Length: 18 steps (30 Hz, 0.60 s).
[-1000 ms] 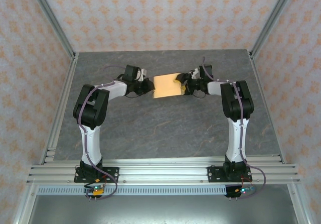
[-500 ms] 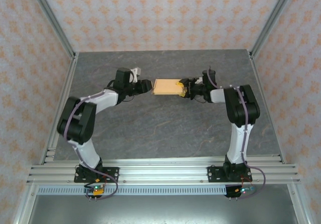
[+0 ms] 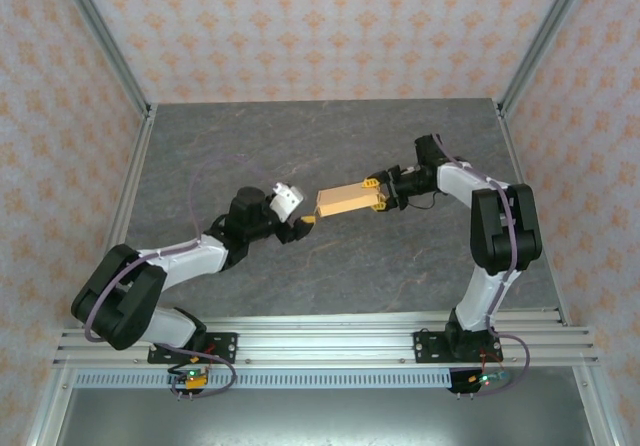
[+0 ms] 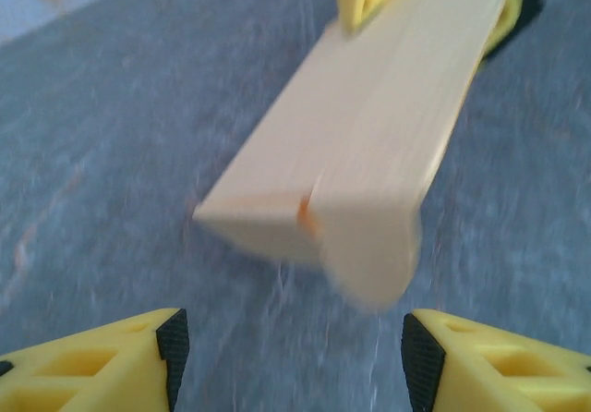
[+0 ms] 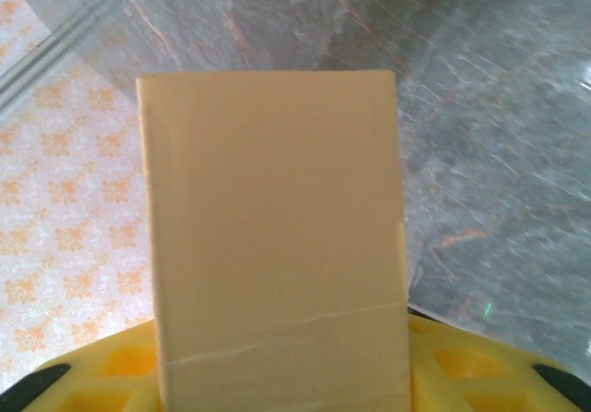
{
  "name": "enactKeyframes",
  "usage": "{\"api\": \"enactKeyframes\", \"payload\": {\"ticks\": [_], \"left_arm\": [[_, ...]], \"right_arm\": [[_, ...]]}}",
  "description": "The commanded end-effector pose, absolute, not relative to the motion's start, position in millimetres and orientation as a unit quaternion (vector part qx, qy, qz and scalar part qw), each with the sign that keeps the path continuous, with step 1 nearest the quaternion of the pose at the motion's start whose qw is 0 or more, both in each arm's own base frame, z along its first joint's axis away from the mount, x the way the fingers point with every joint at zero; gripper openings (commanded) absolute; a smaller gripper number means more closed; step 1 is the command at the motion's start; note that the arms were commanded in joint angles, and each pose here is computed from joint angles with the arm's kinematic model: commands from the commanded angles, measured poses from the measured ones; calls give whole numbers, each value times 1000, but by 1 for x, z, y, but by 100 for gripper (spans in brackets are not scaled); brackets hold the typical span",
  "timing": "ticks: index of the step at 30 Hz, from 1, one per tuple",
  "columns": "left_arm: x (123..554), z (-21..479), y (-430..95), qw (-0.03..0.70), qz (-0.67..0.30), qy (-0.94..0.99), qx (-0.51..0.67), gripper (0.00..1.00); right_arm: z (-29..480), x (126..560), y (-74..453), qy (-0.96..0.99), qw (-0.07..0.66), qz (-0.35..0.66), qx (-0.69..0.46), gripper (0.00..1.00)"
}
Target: Fold the paper box
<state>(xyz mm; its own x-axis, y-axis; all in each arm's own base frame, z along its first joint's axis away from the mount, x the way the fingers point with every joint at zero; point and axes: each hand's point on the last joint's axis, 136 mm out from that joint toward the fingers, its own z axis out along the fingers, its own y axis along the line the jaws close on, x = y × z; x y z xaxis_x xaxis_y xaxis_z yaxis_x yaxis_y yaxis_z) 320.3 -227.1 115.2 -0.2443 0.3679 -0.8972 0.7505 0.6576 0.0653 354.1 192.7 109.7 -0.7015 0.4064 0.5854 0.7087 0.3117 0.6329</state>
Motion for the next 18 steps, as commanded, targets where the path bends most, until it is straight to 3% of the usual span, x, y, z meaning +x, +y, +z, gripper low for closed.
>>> {"api": "enactKeyframes", "payload": {"ticks": [1,11,18], "left_arm": [[322,139,-240,550,-137,707,423,65],[319,112,-287,567,-95,667,474,63],[322,116,-301,570,-101,655,486,56]], "right_arm": [[116,321,192,-785,226,-455,-355,45],[99,311,192,-780,262,-444,-356,46],[90,311,190,-776,268,-438,-365,47]]}}
